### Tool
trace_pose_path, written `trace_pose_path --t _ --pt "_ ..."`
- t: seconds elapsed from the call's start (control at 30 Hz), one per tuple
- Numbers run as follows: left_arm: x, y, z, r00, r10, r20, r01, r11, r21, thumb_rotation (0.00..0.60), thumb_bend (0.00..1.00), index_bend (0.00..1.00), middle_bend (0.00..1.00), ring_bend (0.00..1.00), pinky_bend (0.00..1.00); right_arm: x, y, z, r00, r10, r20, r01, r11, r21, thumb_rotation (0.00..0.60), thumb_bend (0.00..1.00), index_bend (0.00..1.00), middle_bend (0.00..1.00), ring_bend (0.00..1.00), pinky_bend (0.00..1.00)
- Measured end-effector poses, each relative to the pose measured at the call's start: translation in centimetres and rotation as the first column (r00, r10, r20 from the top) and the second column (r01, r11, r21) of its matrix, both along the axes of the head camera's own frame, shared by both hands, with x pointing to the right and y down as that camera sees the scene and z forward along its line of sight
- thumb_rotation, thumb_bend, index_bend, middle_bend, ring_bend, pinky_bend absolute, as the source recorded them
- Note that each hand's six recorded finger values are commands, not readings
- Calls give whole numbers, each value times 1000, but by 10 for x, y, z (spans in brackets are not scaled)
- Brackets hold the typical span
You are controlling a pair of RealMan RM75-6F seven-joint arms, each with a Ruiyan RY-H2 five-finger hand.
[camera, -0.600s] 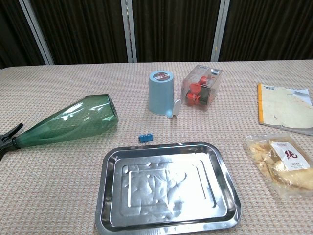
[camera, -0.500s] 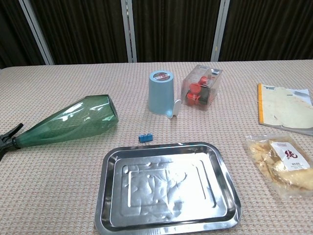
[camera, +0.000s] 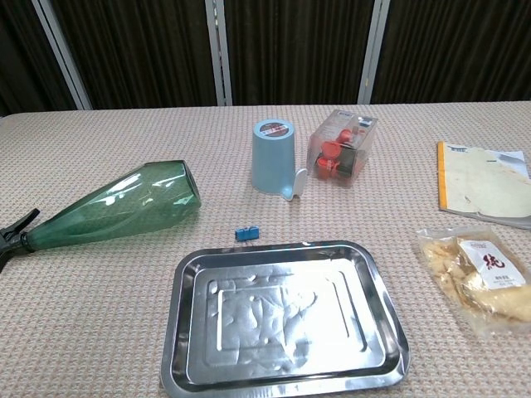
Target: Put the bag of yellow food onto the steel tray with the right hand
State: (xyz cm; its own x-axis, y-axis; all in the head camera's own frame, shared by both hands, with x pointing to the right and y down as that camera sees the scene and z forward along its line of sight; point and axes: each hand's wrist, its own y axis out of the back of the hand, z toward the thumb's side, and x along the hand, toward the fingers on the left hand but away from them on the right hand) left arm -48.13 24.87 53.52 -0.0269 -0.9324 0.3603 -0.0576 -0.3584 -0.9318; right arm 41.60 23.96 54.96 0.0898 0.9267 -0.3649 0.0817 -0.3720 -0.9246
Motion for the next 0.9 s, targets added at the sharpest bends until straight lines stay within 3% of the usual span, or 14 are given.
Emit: trace_pose_path --t 0.5,0.9 --pt "-1 0 -2 1000 4 2 -4 1000 2 600 131 108 1 0 0 -9 -2 1 999 -39 34 39 999 -4 600 53 1 0 0 0" --pt "-3 -2 -5 1000 3 12 -3 1000 6 600 131 110 4 0 0 -47 -21 7 978 -176 115 184 981 -64 600 54 0 0 0 0"
